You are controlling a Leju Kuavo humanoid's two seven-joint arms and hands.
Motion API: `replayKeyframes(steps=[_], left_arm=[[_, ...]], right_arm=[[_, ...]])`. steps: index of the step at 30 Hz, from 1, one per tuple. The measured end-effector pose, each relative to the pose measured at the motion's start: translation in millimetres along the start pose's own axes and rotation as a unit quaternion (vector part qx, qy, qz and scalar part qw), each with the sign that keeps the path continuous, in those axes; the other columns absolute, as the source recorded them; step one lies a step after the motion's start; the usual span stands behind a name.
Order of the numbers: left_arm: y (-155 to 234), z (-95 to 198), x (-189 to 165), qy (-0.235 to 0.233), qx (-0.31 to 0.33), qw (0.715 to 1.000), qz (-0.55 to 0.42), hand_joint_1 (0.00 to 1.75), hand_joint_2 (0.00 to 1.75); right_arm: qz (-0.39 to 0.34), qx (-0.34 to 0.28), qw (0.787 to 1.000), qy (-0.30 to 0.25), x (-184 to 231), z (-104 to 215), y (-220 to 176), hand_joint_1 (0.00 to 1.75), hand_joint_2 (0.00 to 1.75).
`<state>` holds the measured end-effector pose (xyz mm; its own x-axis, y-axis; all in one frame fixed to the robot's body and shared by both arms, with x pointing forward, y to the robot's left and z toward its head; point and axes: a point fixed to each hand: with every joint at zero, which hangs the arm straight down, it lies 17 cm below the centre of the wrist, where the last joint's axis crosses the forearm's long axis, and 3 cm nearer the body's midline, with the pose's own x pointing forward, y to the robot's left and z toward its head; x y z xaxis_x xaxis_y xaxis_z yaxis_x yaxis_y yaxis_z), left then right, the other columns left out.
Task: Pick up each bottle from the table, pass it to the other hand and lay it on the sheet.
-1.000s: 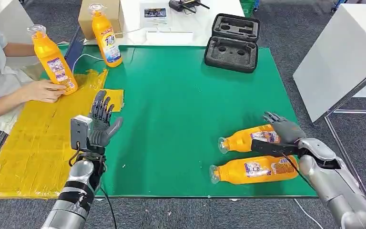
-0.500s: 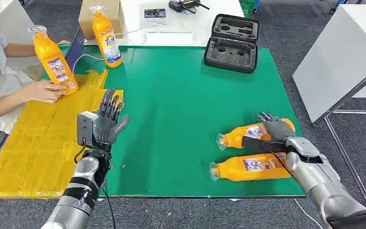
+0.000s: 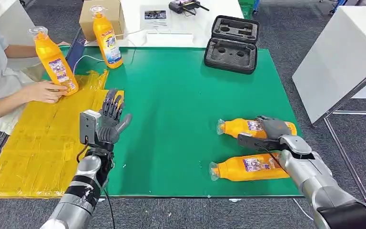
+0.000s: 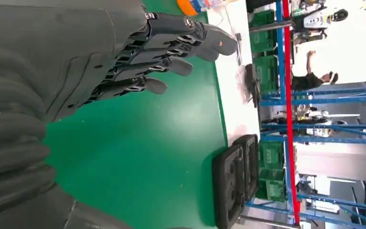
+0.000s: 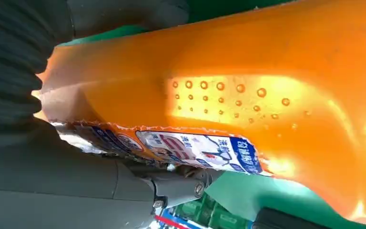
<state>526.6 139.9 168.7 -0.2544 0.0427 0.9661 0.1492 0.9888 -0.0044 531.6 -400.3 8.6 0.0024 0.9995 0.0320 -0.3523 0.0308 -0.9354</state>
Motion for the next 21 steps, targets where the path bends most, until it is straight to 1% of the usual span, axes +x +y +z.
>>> replayKeyframes(steps=[3,6,9,13,16,20,21], left_arm=[[-2,0,-1,0.001,-0.002,1.0,0.0,0.0,1.75],[-2,1,-2,0.003,-0.002,1.0,0.001,0.0,1.75],[-2,0,-2,0.003,-0.001,1.0,0.001,0.0,1.75],[-4,0,-2,0.003,-0.002,1.0,0.001,0.0,1.75],[-5,-1,-2,0.005,-0.004,1.0,-0.003,0.0,1.75],[-14,-5,2,0.003,-0.011,1.0,-0.009,0.0,1.75],[-16,-5,3,0.003,-0.012,1.0,-0.01,0.0,1.75]], right_arm=[[0.004,-0.006,1.0,0.002,3,-2,-2,1.75,1.75],[0.005,-0.015,1.0,0.004,6,-4,-6,1.73,1.75],[0.002,-0.038,0.999,0.003,14,-7,-14,1.73,1.75],[-0.002,-0.046,0.999,0.001,23,-8,-17,1.75,1.75],[-0.005,-0.079,0.997,0.0,31,-10,-28,1.75,1.75],[-0.031,-0.148,0.988,-0.012,57,-11,-56,1.75,1.75],[-0.035,-0.156,0.987,-0.014,60,-11,-60,1.75,1.75]])
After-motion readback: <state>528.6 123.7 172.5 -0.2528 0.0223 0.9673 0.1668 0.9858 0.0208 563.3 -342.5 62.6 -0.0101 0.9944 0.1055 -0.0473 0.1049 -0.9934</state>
